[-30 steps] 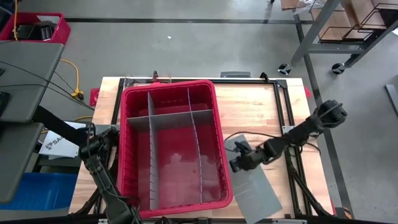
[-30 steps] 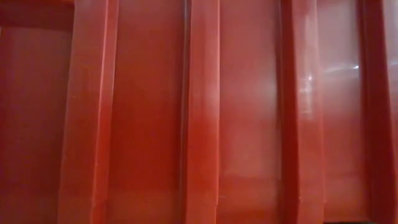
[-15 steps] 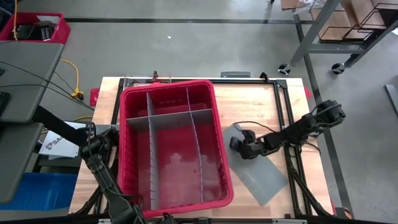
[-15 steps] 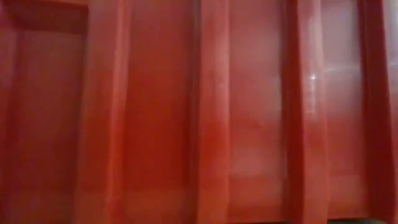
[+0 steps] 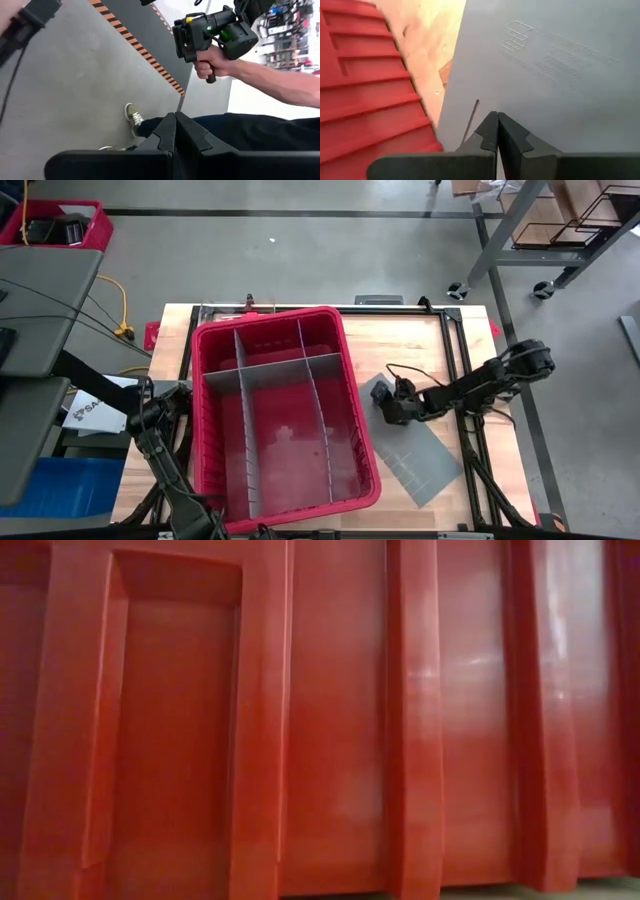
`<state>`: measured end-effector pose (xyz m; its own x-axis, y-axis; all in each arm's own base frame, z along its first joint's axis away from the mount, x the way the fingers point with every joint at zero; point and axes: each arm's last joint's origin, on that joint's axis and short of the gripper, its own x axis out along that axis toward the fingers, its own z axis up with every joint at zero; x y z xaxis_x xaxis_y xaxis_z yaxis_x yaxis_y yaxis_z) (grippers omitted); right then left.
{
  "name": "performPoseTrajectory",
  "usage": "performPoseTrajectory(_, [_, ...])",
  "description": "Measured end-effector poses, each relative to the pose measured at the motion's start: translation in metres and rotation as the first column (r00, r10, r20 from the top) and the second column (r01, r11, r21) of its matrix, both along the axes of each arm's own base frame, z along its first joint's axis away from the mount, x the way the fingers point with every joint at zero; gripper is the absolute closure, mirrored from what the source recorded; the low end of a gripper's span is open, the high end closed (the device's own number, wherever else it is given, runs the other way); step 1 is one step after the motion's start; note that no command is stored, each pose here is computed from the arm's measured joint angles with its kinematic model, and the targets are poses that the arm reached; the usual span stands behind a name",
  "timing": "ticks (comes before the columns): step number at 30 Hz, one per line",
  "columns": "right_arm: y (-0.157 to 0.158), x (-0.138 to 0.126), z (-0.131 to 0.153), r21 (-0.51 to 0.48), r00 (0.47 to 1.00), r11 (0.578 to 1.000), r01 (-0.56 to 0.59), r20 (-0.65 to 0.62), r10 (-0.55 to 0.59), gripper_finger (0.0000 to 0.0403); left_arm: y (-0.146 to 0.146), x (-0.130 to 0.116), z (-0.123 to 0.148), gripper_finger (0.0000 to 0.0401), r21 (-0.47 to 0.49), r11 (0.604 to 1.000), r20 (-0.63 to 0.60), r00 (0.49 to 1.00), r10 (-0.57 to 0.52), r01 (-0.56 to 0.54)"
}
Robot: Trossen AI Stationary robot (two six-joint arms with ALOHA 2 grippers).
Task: Sort blocks
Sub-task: Assemble the bin divider into the red bin
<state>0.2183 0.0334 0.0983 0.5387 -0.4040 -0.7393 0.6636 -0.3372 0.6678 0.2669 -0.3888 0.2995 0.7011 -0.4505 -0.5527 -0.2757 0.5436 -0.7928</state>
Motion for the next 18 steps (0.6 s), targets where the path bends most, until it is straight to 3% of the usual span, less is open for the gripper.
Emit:
performPoseTrajectory(2, [-0.002, 0.002, 0.004, -0.018, 0.994, 0.994, -0.109, -0.021, 0.109, 0.0403, -0.002, -0.002, 0.001, 0.0401, -0.018, 1.0, 0.004, 1.0, 0.003, -0.003])
performPoseTrajectory(4, [-0.002, 0.004, 0.01, -0.059, 0.957, 0.955, -0.289, -0.046, 0.287, 0.0403, -0.004, -0.005, 0.001, 0.0401, -0.017, 1.0, 0.009, 1.0, 0.005, -0.004])
performPoseTrajectory(8, [0.012, 0.0, 0.032, -0.093, 0.79, 0.785, -0.613, -0.051, 0.611, 0.0403, -0.006, -0.008, 0.001, 0.0401, -0.01, 1.0, 0.012, 1.0, 0.002, -0.002])
performPoseTrajectory(10, [0.018, -0.018, 0.035, -0.025, 0.744, 0.749, -0.662, -0.145, 0.653, 0.0403, -0.005, -0.007, 0.001, 0.0401, -0.009, 1.0, 0.012, 1.0, 0.006, -0.006])
performPoseTrajectory(13, [0.019, -0.049, 0.04, 0.068, 0.703, 0.748, -0.66, -0.296, 0.647, 0.0403, -0.004, -0.006, 0.001, 0.0401, 0.009, 1.0, 0.018, 1.0, 0.009, -0.009])
performPoseTrajectory(18, [0.016, -0.09, 0.049, 0.248, 0.536, 0.676, -0.694, -0.449, 0.715, 0.0403, 0.0, -0.002, 0.001, 0.0401, 0.045, 0.999, 0.046, 0.999, 0.02, -0.022])
